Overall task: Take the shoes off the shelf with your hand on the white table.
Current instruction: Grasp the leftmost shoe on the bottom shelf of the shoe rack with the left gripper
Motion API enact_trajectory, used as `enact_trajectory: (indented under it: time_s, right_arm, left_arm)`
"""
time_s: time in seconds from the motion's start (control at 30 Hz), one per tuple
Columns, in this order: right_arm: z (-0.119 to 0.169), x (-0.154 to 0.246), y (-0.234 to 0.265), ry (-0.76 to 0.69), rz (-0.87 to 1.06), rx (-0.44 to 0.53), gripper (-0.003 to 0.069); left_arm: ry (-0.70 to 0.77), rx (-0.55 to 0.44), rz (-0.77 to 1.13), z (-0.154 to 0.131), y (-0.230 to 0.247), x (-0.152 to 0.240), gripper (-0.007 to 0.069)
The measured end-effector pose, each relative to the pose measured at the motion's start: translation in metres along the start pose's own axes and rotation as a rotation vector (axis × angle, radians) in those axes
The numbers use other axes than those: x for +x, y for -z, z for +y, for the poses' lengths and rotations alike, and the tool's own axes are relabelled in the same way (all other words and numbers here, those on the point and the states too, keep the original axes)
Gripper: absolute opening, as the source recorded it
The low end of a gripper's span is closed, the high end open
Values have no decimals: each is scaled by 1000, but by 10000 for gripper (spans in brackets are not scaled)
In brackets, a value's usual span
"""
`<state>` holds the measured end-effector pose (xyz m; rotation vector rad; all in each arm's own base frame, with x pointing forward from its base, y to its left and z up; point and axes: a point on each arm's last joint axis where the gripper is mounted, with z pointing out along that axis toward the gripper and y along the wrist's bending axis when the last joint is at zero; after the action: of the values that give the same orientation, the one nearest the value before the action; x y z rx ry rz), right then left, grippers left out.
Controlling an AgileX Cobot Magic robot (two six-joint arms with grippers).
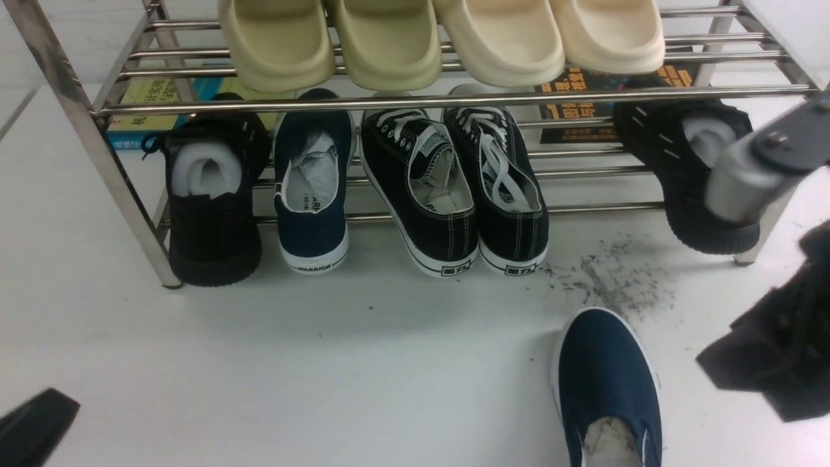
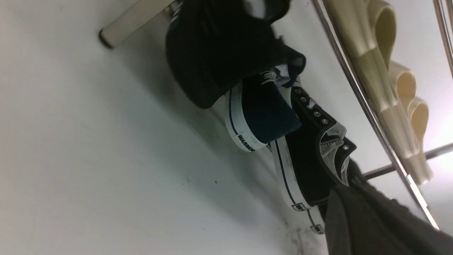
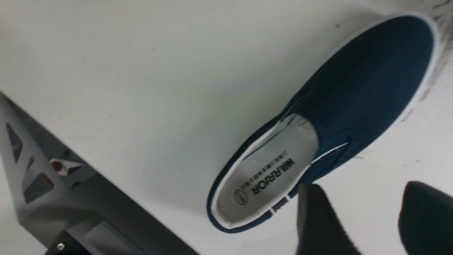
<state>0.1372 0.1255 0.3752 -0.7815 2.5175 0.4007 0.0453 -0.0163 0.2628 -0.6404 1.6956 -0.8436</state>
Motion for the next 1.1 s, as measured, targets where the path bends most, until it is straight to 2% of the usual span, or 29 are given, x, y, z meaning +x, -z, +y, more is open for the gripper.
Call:
enact_trajectory:
  time_s: [0.1,0.13,0.17,0.27,0.33,0.4,0.43,0.53,0.6,0.67,0.83,0.97,1.03,1.07,1.1]
  right_arm:
    - [-3,5,15,20,-59,36,161]
    - [-3,5,15,20,-59,36,161]
    - [-4,7,19,26,-80,46,99]
    - [-5,7,20,28,-87,51,40]
    - [-5,6,20,29,-89,52,12]
    - [-5,6,20,29,-90,52,5]
    - [-5,6,20,30,-90,54,3]
    - [-6,7,20,33,-85,65,3]
    - [-7,7,20,36,-78,75,3]
    - [-7,8,20,39,-77,82,4]
    - [-8,8,20,40,-75,87,5]
    - [-8,8,20,42,-76,90,10]
    - [-8,7,20,42,-79,90,13]
    - [-8,7,20,42,-79,90,13]
    - [-8,7,20,42,-79,90,14]
  left_arm:
    - [-138,-173,174,-30,-8,-23,1]
    - [-154,-179,176,-35,-7,-27,1]
    - [-228,-318,329,-46,-22,-39,1]
    - [-356,-426,512,-61,-47,-56,1]
    - [-432,-422,642,-73,-71,-65,1]
    - [-449,-379,703,-82,-83,-68,1]
    - [-440,-325,810,-90,-108,-67,1]
    - [-455,-257,902,-103,-138,-58,1]
    - [-487,-248,941,-111,-161,-45,1]
    - [-518,-264,951,-115,-175,-37,5]
    - [-665,-363,907,-141,-220,-3,75]
    - [-783,-458,794,-155,-248,21,209]
    - [-824,-480,744,-157,-258,29,269]
    - [-825,-481,738,-157,-259,31,275]
    - [-856,-491,698,-155,-267,35,321]
